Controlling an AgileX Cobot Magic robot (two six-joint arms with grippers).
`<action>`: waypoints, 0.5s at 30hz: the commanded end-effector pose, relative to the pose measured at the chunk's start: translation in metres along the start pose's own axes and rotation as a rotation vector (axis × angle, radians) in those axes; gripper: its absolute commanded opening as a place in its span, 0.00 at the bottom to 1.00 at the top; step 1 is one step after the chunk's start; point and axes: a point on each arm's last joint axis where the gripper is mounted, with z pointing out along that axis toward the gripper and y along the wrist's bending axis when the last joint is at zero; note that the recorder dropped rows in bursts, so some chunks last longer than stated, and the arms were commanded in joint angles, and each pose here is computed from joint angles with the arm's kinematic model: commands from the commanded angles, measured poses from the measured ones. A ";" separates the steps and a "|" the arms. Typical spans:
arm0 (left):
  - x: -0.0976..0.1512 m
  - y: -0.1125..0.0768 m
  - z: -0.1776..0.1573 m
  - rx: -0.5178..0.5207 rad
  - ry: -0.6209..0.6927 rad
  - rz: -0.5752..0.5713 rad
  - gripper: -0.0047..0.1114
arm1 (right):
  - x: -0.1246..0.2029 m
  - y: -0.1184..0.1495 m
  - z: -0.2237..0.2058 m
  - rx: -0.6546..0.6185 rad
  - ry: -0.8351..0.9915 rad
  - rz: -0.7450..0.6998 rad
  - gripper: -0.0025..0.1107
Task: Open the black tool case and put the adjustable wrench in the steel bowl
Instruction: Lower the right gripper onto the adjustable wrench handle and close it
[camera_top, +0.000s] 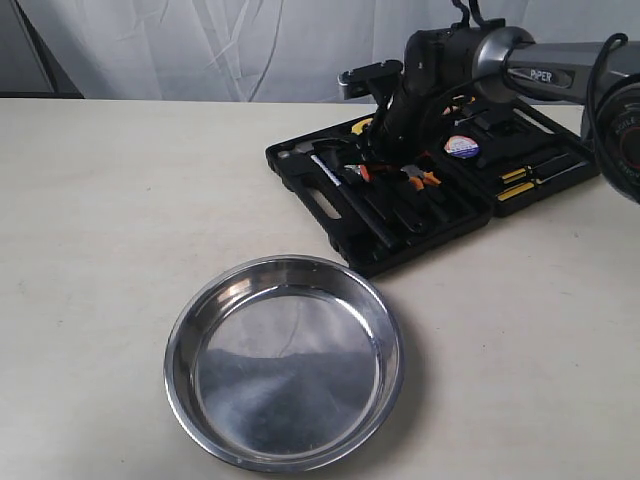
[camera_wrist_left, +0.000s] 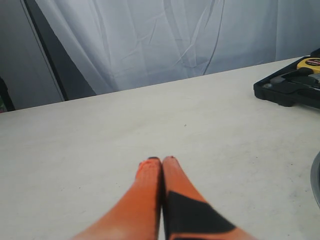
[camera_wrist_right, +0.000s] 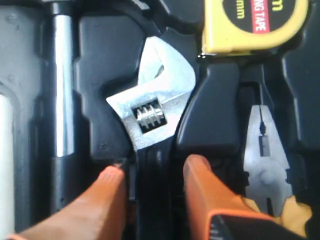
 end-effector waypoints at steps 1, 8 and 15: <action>-0.002 0.000 -0.001 -0.004 -0.018 -0.001 0.04 | 0.001 -0.001 0.005 0.009 0.005 -0.007 0.42; -0.002 0.000 -0.001 -0.004 -0.018 -0.001 0.04 | 0.015 -0.002 0.033 0.000 0.072 0.000 0.44; -0.002 0.000 -0.001 -0.004 -0.018 -0.001 0.04 | 0.020 -0.001 0.037 -0.009 0.119 0.004 0.03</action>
